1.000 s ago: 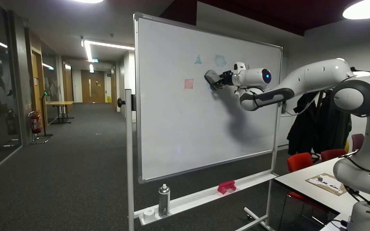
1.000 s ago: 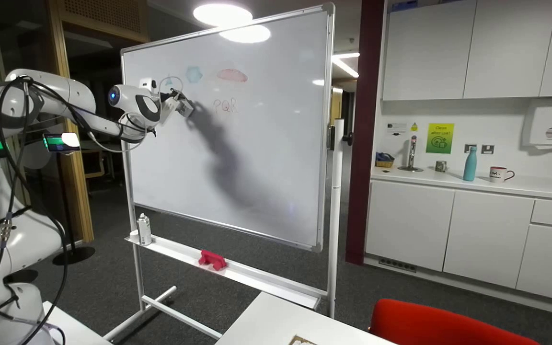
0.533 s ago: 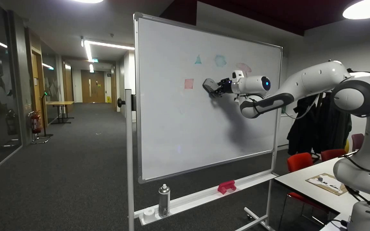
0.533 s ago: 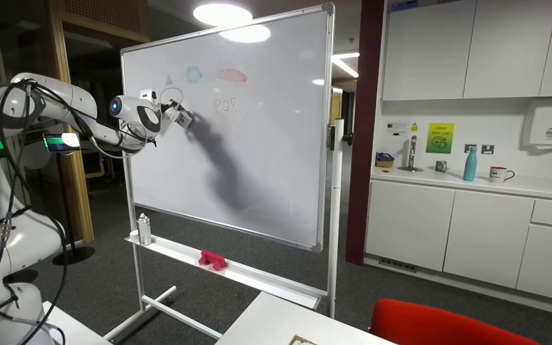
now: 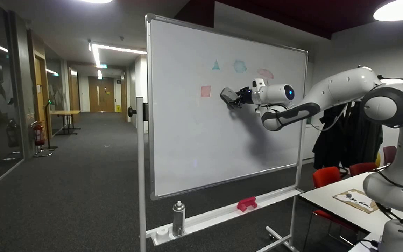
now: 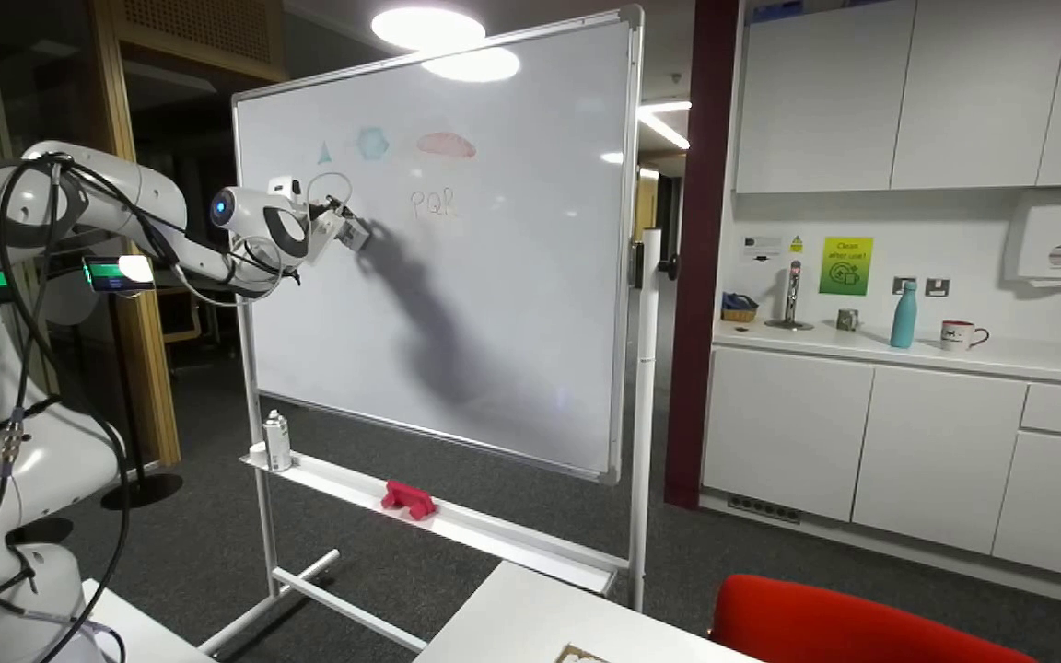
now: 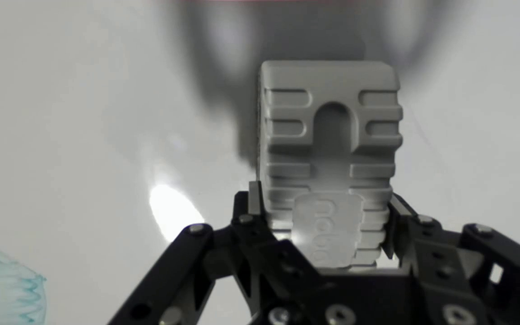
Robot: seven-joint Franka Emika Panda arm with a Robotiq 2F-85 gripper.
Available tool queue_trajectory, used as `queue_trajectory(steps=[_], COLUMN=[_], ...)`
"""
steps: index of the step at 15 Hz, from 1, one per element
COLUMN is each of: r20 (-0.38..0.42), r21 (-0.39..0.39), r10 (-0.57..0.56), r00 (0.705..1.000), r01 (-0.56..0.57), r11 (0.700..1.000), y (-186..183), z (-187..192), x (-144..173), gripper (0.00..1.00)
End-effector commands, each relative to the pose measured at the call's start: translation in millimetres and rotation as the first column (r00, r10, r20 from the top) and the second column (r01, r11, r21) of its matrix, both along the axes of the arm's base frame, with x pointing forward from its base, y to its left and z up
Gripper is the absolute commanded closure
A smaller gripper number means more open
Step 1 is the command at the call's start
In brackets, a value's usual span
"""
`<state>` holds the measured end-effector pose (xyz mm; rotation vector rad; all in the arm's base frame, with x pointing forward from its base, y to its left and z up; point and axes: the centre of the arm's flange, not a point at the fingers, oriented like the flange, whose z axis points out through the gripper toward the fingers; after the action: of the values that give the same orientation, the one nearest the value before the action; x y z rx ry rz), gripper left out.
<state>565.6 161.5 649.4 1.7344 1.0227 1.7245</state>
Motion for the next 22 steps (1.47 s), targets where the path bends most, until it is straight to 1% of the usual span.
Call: queue_trajectory(steps=[1,6,11,15,22], r20=[0.02,0.039,0.039,0.064,0.132], r21=[-0.012,0.014,0.111,0.189,0.28], r10=[-0.018,-0.054,-0.108,-0.146,-0.209], r00=[1.0,0.998,0.993,0.987,0.969], r01=[0.018,0.053,0.103,0.131,0.165], r11=[1.0,0.998,0.988,0.973,0.946], y=[-4.7,-3.0,-11.1,-23.9,-64.1], z=[13.3,42.0,77.5,118.1,174.2], x=[9.9,6.1,3.6,-1.6,-12.3], gripper=[0.66,0.66,0.66,0.66,0.66])
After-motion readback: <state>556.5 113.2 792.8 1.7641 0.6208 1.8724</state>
